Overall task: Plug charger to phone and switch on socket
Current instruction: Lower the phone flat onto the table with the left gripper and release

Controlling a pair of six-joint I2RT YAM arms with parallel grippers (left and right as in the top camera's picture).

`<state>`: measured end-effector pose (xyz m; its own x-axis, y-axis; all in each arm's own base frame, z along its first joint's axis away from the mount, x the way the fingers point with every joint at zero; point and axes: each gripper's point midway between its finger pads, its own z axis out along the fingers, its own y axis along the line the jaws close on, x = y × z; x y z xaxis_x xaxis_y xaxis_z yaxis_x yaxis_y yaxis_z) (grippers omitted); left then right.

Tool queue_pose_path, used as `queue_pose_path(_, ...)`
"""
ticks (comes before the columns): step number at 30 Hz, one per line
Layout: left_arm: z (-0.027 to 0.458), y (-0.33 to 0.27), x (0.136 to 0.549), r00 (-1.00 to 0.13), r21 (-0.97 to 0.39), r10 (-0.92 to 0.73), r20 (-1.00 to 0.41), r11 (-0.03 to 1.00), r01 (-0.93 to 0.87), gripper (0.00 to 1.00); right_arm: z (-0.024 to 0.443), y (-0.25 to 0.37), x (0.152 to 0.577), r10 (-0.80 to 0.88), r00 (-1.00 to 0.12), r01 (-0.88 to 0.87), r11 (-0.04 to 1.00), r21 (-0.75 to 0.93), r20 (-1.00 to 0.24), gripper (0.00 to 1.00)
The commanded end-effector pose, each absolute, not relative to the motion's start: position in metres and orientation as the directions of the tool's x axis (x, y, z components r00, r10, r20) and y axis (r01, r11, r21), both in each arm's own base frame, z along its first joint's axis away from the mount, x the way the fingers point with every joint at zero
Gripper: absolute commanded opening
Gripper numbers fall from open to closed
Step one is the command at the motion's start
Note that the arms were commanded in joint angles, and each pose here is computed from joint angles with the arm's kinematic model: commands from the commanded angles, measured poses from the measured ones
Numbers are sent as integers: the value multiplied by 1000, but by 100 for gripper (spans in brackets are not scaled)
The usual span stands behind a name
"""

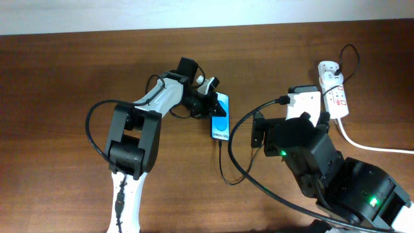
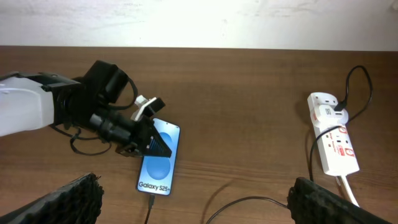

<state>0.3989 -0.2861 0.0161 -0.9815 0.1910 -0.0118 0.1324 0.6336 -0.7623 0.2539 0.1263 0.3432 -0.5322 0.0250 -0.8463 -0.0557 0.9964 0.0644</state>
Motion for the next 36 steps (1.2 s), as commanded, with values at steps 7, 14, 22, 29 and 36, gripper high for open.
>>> queue_pose_path(7, 5, -279, 401, -979, -714, 201, -28, 681, 160, 33, 344, 114, 263, 118, -527, 30, 992, 120, -842, 99)
queue_pose_path(14, -4, -269, 401, -982, -662, 188, -11, 735, 148, 45, 340, 102, 269, 142, -533, 80, 990, 118, -834, 99)
queue_pose_path(22, -23, -243, 401, -994, -512, 104, 46, 856, 66, 64, 322, 89, 277, 247, -573, 188, 968, 167, -782, 99)
queue_pose_path(29, -28, -235, 401, -994, -461, 94, 47, 885, 62, 95, 315, 94, 282, 238, -594, 183, 970, 160, -769, 99)
queue_pose_path(36, -28, -235, 401, -994, -461, 94, 47, 885, 62, 99, 296, 105, 297, 211, -633, 190, 975, 115, -745, 98)
